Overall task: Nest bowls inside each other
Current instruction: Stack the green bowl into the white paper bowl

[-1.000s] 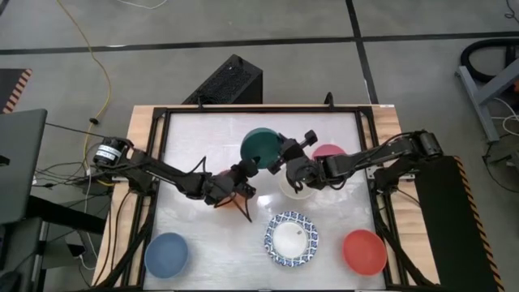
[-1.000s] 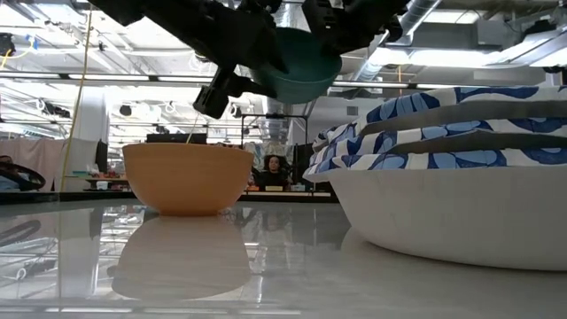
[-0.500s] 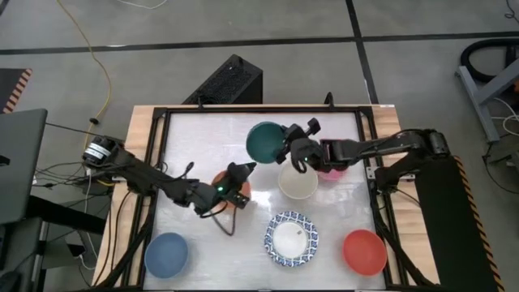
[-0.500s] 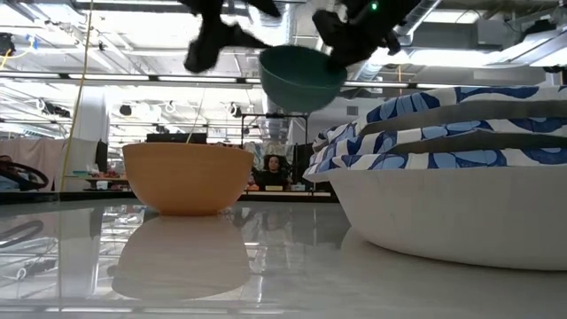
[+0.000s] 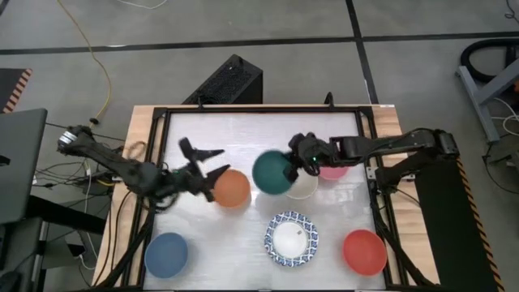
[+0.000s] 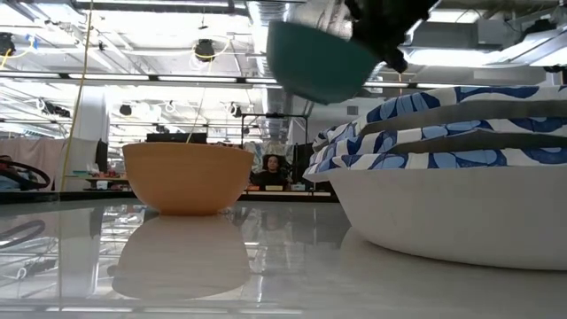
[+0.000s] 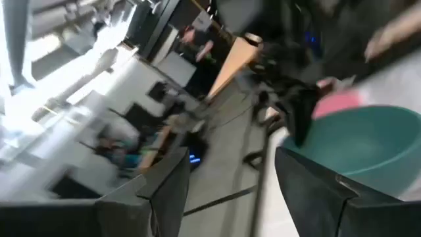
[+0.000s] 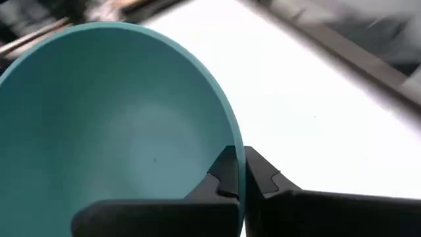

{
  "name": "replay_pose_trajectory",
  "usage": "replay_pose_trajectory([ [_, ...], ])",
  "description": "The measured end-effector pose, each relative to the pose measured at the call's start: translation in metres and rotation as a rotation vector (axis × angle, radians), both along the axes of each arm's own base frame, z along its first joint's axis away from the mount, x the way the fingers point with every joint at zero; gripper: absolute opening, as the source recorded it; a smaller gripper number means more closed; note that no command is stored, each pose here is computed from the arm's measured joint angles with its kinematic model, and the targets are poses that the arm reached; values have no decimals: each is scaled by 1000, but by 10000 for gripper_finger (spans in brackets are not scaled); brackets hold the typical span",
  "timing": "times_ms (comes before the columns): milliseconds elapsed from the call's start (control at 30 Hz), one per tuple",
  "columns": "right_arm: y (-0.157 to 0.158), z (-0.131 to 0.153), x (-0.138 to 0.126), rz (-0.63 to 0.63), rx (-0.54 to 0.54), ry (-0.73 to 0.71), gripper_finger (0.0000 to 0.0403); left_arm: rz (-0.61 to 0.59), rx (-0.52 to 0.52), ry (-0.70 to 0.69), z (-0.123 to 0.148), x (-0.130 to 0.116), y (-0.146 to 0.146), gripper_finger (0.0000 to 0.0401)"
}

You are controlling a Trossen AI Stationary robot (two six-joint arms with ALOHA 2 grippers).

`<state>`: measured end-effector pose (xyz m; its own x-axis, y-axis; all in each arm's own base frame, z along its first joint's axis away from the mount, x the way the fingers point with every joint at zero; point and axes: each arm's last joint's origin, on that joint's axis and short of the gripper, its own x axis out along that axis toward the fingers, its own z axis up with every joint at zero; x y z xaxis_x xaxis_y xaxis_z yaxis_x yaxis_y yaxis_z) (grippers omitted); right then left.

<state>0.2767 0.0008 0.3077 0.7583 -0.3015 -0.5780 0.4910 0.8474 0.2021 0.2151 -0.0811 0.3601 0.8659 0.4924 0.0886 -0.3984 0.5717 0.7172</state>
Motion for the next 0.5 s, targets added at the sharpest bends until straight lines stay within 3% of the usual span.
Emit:
replay_pose_trajectory([
  [267, 58, -14, -16, 147, 228, 146, 7, -356, -405, -107, 17, -57, 20, 213],
  [500, 110, -27, -21, 164, 311, 161, 7, -460, -604, -104, 16, -77, 28, 213],
])
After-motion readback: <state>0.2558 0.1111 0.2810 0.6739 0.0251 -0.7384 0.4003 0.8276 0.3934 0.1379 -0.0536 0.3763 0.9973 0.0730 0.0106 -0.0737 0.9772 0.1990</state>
